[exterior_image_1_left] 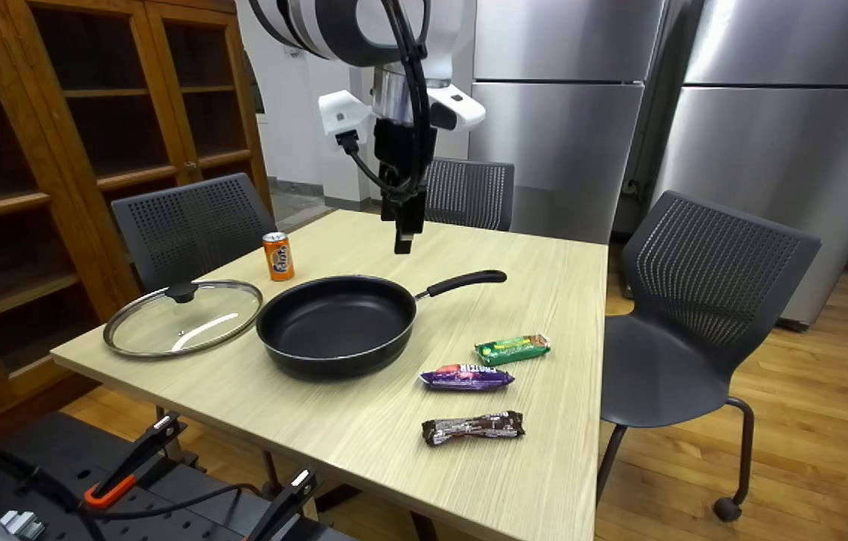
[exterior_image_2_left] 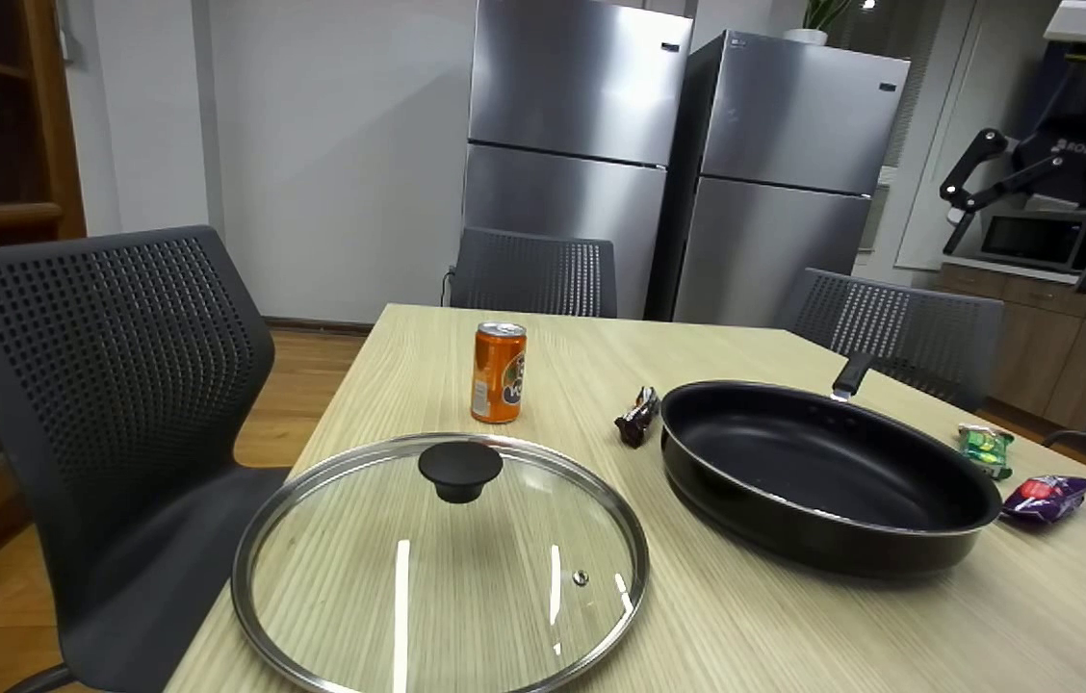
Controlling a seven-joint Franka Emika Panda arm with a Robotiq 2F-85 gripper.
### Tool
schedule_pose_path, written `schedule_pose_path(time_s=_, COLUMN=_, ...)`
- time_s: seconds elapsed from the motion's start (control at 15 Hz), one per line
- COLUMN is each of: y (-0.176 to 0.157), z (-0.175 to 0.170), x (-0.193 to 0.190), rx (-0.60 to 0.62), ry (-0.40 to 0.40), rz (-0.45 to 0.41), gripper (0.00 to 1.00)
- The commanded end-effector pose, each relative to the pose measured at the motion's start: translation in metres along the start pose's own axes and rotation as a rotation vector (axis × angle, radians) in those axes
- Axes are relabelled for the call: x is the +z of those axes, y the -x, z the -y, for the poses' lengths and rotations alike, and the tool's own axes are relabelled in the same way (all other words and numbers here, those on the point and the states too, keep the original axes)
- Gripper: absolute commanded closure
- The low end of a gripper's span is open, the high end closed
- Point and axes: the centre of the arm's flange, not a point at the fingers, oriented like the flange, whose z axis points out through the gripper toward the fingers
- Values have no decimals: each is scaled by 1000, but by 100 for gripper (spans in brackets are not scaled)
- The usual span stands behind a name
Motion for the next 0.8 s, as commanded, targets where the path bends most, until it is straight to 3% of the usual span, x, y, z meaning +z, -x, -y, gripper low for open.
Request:
schedule_pose_path(time_s=0.0, y=-7, z=-6, x=1, rx=66, ry=-11, rz=-23, gripper=0)
schedule_pose_path(time_s=0.73, y=-45, z=-61, x=17, rx=241, ry=-6, rz=-31, gripper=0)
